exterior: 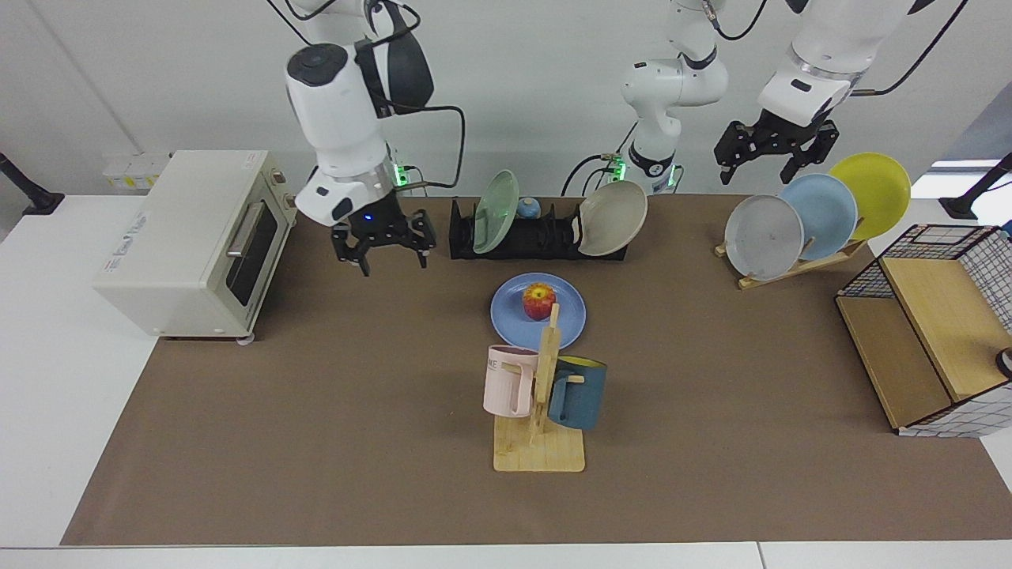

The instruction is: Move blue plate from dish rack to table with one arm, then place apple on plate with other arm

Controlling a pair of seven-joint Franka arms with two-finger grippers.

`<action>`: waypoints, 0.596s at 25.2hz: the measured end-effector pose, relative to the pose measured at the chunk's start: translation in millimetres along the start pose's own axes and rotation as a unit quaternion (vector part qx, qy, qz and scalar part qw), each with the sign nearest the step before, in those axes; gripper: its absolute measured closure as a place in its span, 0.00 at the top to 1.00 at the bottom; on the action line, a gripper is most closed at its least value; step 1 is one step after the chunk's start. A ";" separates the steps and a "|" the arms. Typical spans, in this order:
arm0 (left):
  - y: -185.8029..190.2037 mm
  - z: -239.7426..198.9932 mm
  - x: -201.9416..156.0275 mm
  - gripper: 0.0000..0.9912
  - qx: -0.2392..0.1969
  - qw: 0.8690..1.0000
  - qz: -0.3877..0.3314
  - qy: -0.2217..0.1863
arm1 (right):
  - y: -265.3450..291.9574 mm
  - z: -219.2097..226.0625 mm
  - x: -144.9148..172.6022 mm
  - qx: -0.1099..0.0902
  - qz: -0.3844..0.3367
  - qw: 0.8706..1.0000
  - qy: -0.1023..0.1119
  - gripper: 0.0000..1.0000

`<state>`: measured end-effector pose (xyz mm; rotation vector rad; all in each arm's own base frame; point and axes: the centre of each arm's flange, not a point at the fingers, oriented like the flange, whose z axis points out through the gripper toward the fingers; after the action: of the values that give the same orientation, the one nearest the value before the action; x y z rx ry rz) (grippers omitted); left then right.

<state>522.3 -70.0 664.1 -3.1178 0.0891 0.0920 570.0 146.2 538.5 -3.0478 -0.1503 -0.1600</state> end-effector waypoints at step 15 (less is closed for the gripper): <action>0.0 0.0 0.0 1.00 0.000 1.000 0.000 0.000 | 114.4 -57.7 -30.8 -0.018 0.011 1.000 -0.021 1.00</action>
<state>522.3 -70.0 664.2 -3.1177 0.0890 0.0921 545.5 24.7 583.1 -3.0897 -0.1180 -0.0990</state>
